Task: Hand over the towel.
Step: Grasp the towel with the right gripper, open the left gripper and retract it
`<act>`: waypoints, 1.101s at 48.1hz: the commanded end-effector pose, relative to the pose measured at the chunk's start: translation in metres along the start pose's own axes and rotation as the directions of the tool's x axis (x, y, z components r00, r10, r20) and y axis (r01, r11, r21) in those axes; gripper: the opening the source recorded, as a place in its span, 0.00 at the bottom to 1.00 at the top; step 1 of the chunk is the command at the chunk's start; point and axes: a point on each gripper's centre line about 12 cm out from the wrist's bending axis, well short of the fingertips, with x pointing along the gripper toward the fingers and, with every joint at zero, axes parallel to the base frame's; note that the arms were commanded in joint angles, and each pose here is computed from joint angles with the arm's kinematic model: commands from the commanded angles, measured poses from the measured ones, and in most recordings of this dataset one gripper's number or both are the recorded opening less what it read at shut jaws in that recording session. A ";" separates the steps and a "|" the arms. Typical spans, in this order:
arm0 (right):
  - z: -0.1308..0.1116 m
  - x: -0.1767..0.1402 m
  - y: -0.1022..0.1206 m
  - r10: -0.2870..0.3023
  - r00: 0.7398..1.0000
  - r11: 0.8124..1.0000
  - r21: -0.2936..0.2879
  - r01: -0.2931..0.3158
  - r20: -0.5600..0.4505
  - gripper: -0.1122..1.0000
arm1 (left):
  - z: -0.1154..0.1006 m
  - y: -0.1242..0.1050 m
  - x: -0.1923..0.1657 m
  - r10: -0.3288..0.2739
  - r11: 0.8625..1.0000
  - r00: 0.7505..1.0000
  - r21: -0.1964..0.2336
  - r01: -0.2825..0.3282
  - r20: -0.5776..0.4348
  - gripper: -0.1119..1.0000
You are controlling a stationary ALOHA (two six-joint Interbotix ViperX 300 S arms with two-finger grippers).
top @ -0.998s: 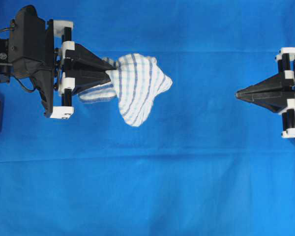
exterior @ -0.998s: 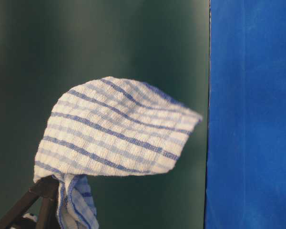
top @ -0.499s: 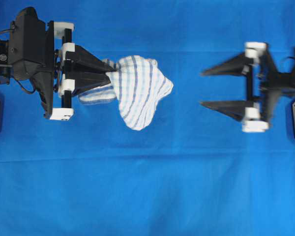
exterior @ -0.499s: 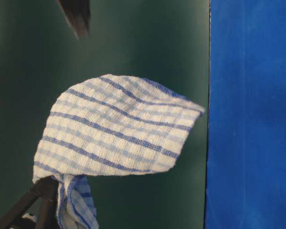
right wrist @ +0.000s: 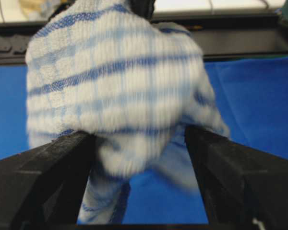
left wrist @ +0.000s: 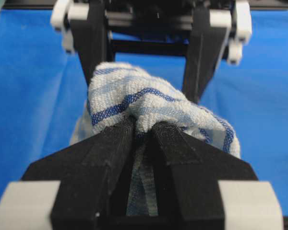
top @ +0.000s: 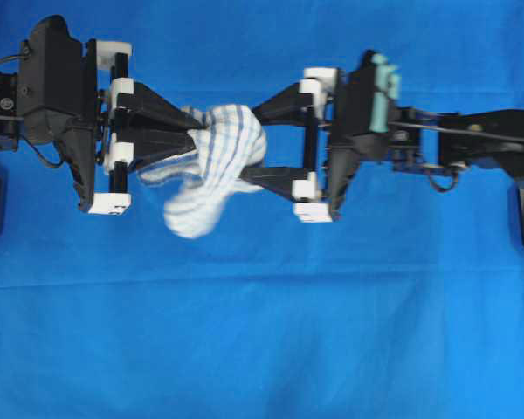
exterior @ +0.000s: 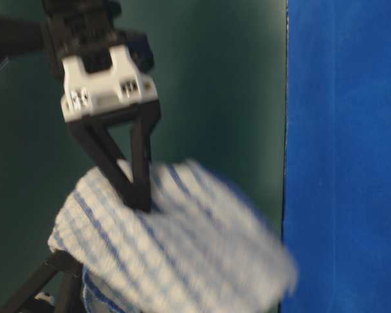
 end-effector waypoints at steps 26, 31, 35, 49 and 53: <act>0.018 0.010 0.001 0.002 0.999 1.000 -0.005 -0.002 0.034 0.23 | 0.004 -0.005 -0.002 -0.014 1.000 1.000 0.008 0.014 0.020 0.17; 0.019 0.010 0.002 0.004 0.999 1.000 -0.005 -0.004 0.035 0.20 | 0.005 -0.005 -0.003 -0.013 1.000 0.999 0.009 0.013 0.034 0.17; 0.018 0.010 0.001 0.002 1.000 1.000 -0.005 -0.002 0.031 0.20 | 0.007 -0.004 -0.005 -0.012 1.000 0.999 0.009 0.012 0.048 0.17; 0.024 -0.007 0.002 0.004 1.000 1.000 -0.002 -0.004 0.028 0.20 | 0.008 -0.004 -0.010 -0.012 1.000 0.998 0.006 0.011 0.062 0.22; 0.026 -0.018 0.002 0.004 0.999 1.000 0.000 -0.004 0.032 0.20 | 0.009 -0.004 -0.018 -0.011 1.000 0.997 0.002 0.011 0.082 0.44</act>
